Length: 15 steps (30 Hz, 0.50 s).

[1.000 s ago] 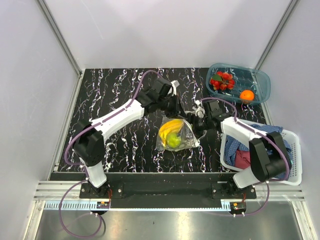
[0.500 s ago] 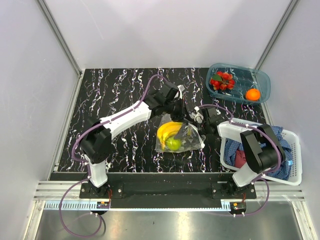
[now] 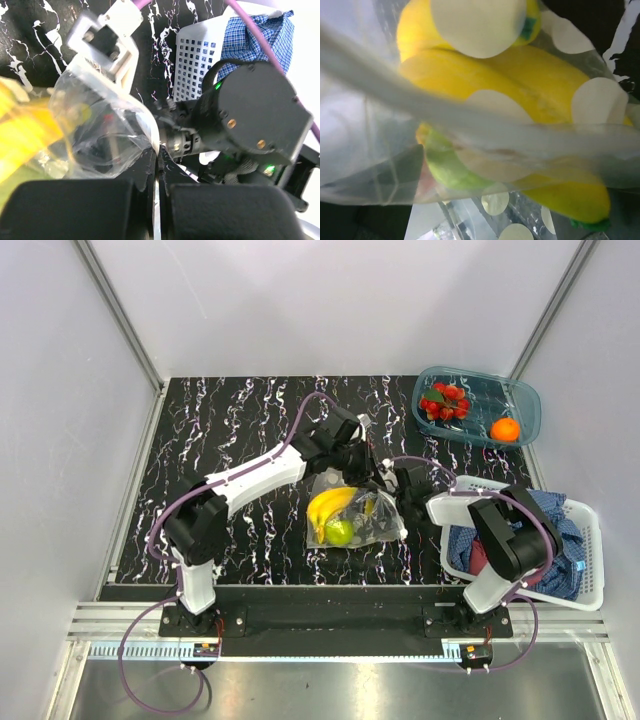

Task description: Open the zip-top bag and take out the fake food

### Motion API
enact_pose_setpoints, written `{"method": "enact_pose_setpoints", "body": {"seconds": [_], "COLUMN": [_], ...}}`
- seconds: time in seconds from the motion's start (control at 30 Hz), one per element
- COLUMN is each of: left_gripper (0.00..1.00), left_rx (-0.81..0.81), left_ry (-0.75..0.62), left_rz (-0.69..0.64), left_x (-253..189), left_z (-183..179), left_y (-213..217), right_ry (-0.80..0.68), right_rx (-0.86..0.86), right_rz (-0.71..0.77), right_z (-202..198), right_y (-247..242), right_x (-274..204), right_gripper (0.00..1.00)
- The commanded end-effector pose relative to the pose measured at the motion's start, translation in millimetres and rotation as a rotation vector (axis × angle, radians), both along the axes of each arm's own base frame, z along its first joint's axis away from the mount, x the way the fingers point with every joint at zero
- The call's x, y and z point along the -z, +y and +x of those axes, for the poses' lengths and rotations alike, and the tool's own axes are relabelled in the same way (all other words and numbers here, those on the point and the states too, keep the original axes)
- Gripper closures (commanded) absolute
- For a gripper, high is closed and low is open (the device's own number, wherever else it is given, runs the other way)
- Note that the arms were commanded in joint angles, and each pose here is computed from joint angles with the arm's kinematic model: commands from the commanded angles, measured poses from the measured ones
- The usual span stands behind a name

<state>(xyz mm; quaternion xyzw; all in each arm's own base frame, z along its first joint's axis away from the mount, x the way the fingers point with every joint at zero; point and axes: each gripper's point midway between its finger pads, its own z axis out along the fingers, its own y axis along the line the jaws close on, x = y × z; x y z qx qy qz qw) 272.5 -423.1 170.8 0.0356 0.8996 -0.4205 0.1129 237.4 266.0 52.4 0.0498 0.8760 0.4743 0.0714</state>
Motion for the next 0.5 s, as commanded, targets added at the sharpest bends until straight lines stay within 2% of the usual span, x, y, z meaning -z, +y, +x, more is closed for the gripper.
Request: {"method": "enact_pose_setpoints", "body": {"seconds": [0.0, 0.2, 0.3, 0.33, 0.4, 0.47], "left_gripper": [1.0, 1.0, 1.0, 1.0, 1.0, 1.0], "left_rx": [0.044, 0.043, 0.045, 0.042, 0.045, 0.045], "left_ry": [-0.024, -0.034, -0.046, -0.044, -0.038, -0.069], "left_rz": [-0.068, -0.01, 0.028, 0.038, 0.057, 0.061], "left_x": [-6, 13, 23, 26, 34, 29], "left_z": [-6, -11, -19, -21, -27, -28], "left_y": [-19, -5, 9, 12, 20, 26], "right_ry": [-0.053, -0.073, -0.052, -0.025, -0.025, 0.0], "right_rx": [-0.028, -0.06, -0.055, -0.041, -0.032, -0.02], "right_rz": [0.032, -0.033, -0.025, -0.019, 0.021, 0.024], "right_z": [-4, -12, -13, -15, -15, -19], "right_y": [20, 20, 21, 21, 24, 23], "right_x": [2, 24, 29, 30, 25, 24], "right_gripper": [0.0, 0.0, 0.09, 0.17, 0.25, 0.28]}}
